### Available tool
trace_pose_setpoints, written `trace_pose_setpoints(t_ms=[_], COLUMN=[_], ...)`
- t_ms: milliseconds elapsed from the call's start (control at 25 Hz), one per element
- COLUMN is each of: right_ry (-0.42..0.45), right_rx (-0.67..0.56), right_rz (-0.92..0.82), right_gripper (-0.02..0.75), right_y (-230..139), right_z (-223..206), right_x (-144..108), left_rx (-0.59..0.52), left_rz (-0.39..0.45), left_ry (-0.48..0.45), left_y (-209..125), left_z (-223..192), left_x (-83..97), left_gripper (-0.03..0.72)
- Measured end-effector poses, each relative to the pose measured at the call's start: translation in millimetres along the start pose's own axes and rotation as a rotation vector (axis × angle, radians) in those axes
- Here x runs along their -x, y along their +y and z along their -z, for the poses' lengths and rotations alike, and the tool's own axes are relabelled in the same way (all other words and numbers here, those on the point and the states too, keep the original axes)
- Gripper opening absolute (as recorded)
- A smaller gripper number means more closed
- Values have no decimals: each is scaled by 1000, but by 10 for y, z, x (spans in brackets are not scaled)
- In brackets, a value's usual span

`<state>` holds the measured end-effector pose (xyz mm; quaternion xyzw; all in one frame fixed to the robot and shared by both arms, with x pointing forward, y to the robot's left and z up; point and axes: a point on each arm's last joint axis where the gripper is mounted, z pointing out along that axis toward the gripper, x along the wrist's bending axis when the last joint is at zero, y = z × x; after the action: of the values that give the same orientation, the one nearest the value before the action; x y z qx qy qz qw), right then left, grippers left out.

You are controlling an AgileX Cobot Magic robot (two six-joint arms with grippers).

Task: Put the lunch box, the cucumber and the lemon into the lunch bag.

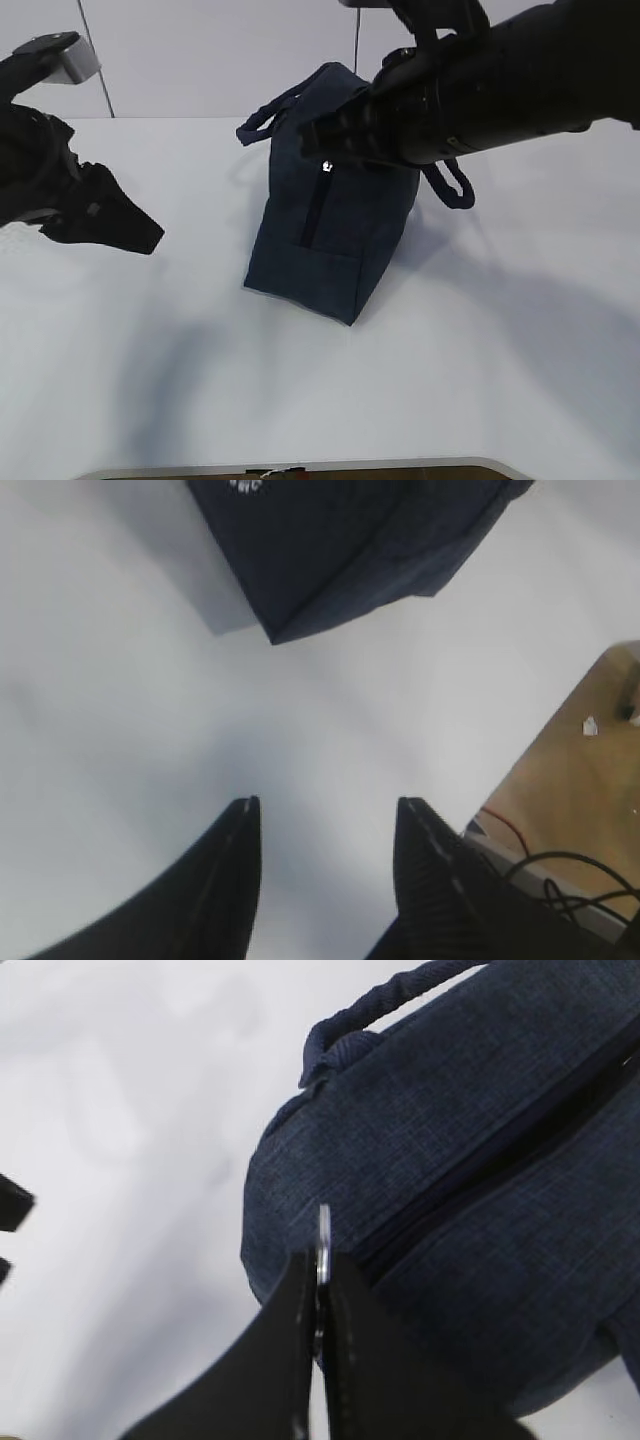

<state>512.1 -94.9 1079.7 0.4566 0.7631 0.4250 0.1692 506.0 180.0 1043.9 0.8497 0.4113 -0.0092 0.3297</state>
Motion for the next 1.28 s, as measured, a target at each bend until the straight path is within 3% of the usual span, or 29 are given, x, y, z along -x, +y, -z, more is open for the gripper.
trace_pose_setpoints(t_ms=[440, 680, 880, 1040, 1280], right_ry=[26, 27, 26, 28, 28], right_rx=[-37, -48, -55, -55, -55], right_rz=[-75, -78, -80, -85, -85], right_gripper=[5, 5, 5, 5, 5], right_y=[15, 6, -1, -1, -1], right_z=[23, 24, 24, 24, 24], right_x=[-33, -34, -33, -35, -35], left_rx=[195, 190, 177, 184, 196], left_rz=[-154, -219, -268, -263, -256], left_ry=[21, -41, -28, 11, -4], left_y=[82, 122, 137, 151, 156], left_z=[-100, -335, -551, -656, -802], left_x=[21, 215, 322, 303, 299], left_gripper=[319, 319, 319, 319, 319])
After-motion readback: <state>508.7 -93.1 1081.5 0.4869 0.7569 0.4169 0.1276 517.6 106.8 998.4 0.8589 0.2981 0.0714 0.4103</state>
